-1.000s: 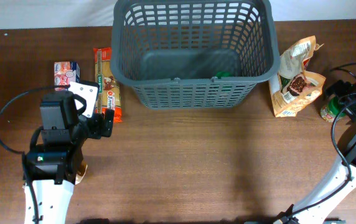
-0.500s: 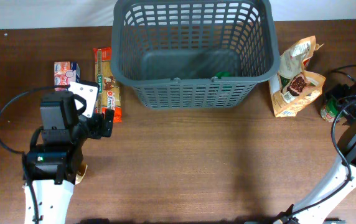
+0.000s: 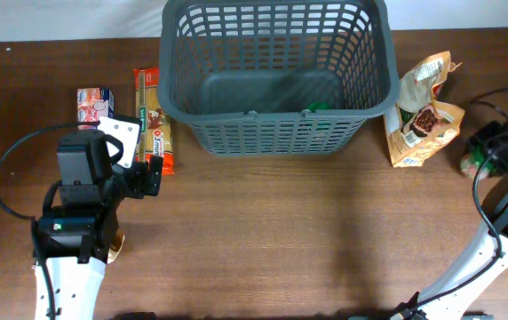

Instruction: Pack container

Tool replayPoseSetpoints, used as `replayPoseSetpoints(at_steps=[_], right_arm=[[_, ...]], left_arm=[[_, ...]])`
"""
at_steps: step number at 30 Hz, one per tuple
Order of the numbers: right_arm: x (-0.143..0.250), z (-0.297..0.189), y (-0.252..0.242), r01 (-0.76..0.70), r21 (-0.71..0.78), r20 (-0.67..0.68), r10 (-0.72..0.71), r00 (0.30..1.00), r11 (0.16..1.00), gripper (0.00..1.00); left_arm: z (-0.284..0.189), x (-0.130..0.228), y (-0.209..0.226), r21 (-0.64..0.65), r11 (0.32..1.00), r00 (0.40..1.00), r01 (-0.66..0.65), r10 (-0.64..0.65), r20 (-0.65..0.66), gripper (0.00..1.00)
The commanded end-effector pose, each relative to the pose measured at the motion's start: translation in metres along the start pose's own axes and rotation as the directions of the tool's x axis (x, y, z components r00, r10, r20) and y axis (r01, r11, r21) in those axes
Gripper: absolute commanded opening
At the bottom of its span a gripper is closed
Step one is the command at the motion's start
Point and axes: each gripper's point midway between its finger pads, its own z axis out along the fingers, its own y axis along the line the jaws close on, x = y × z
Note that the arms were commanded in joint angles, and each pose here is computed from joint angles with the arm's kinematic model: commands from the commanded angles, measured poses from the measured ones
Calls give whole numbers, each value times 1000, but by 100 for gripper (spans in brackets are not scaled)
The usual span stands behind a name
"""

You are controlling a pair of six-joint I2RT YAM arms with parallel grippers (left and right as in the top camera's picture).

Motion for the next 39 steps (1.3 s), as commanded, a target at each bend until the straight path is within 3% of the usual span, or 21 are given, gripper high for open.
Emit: replayPoseSetpoints(at_steps=[1, 6, 7, 9, 13, 17, 20, 23, 27, 32, 39], right_arm=[[-35, -95, -5, -16, -91, 201, 34, 979, 996, 4], [-30, -205, -7, 70, -162, 384, -3, 923, 984, 4], [-20, -237, 0, 146, -210, 438, -41, 898, 967, 4], [5, -288, 22, 322, -312, 535, -115, 837, 894, 4], [91, -399, 68, 639, -442, 748, -133, 650, 630, 4], [178, -429, 110, 782, -422, 797, -223, 561, 458, 4], [240, -430, 152, 865, -394, 813, -322, 486, 311, 4], [283, -424, 195, 926, -281, 852, -379, 361, 252, 3], [307, -370, 269, 945, -73, 844, -485, 230, 320, 4], [296, -282, 324, 939, -18, 743, -623, 242, 344, 4], [283, -204, 336, 928, 10, 597, -747, 293, 372, 6]], left_arm=[[-2, -3, 4, -16, 1000, 1000, -8, 8, 6, 99], [-2, -3, 4, -16, 1000, 1000, -8, 8, 6, 99], [-2, -3, 4, -16, 1000, 1000, -8, 8, 6, 99], [-2, -3, 4, -16, 1000, 1000, -8, 8, 6, 99], [-2, -3, 4, -16, 1000, 1000, -8, 8, 6, 99], [-2, -3, 4, -16, 1000, 1000, -8, 8, 6, 99], [-2, -3, 4, -16, 1000, 1000, -8, 8, 6, 99], [-2, -3, 4, -16, 1000, 1000, -8, 8, 6, 99], [-2, -3, 4, -16, 1000, 1000, -8, 8, 6, 99], [-2, -3, 4, -16, 1000, 1000, -8, 8, 6, 99], [-2, -3, 4, -16, 1000, 1000, -8, 8, 6, 99]])
